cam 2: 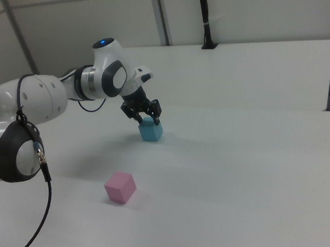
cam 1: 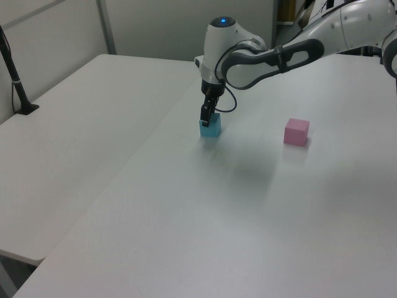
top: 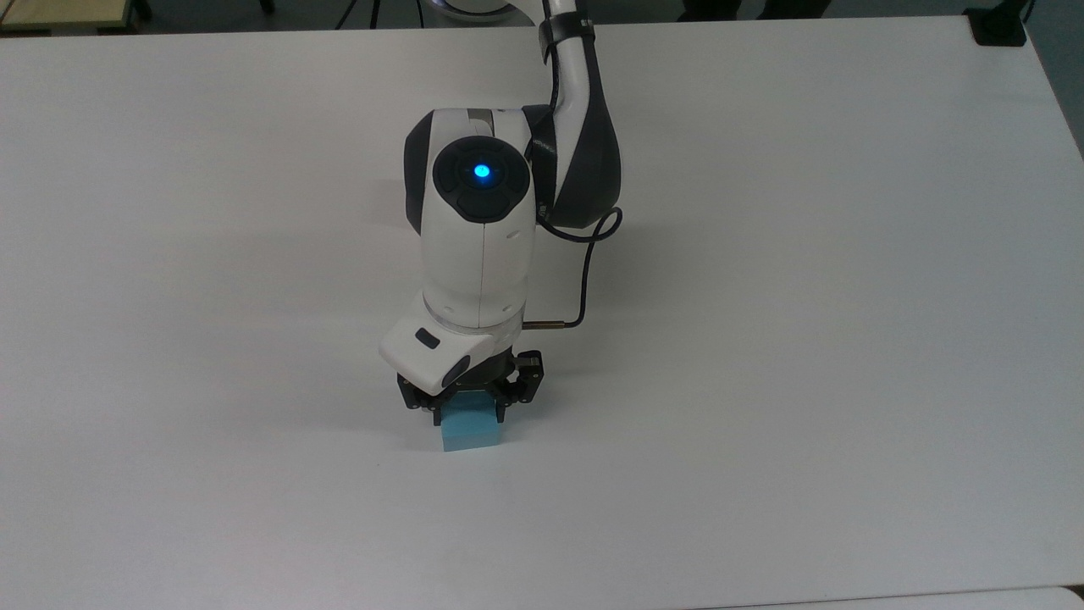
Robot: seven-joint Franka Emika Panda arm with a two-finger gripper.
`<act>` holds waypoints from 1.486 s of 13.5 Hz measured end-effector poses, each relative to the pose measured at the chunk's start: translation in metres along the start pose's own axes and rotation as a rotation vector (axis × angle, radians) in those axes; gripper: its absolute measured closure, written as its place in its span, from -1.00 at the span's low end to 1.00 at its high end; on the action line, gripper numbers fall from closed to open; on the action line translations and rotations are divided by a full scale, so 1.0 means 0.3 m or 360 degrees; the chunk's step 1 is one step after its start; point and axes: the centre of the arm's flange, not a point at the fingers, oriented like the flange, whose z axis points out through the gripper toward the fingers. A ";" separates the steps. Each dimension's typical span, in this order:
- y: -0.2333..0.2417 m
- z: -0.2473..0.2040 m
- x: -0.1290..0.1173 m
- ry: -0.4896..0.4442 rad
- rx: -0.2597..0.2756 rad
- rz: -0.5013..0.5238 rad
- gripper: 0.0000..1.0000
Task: Put blue cube on pink cube
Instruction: 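Close the gripper on the blue cube and lift it, then carry the blue cube over the pink cube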
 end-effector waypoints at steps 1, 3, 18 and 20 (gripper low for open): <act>-0.002 -0.003 0.001 0.0003 -0.0001 -0.0001 -0.21; 0.004 -0.004 0.002 0.0004 -0.0006 0.0001 -0.11; 0.308 -0.711 -0.111 0.0128 0.0032 0.0188 -0.07; 0.278 -0.792 -0.222 0.0092 0.0068 0.0174 -0.07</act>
